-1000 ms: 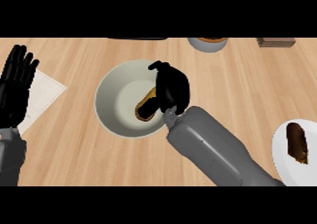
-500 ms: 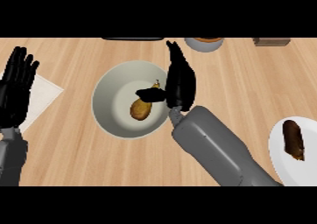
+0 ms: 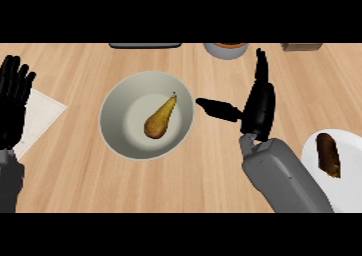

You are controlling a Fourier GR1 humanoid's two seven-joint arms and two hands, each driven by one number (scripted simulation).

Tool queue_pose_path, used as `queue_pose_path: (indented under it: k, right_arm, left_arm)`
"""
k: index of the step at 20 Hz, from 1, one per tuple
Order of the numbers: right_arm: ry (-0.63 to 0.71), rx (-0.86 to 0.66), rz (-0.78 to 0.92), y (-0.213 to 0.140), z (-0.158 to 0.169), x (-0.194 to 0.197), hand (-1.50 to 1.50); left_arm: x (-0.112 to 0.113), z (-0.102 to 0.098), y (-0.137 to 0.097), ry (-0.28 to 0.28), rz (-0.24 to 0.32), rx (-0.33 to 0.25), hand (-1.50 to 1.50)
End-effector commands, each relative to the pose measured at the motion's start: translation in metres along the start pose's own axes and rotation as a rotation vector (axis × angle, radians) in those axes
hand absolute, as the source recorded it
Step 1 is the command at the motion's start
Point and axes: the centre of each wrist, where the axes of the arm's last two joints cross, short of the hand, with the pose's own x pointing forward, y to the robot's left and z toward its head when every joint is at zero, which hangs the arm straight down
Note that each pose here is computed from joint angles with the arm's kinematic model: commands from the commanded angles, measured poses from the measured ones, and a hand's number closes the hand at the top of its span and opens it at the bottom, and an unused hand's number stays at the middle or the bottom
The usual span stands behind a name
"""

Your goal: Pick the pear from the plate and place it in the bowl

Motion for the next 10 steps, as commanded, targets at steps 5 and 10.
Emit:
queue_pose_path:
  k: [5, 10]
  right_arm:
    - [-0.010, -0.064, -0.103, -0.116, -0.006, -0.037, -1.50]
    - [-0.023, -0.037, -0.130, -0.165, 0.014, -0.076, -1.50]
  left_arm:
    - [0.002, 0.000, -0.003, -0.016, 0.015, 0.009, 0.00]
    - [-0.004, -0.001, -0.005, -0.013, -0.007, 0.006, 0.00]
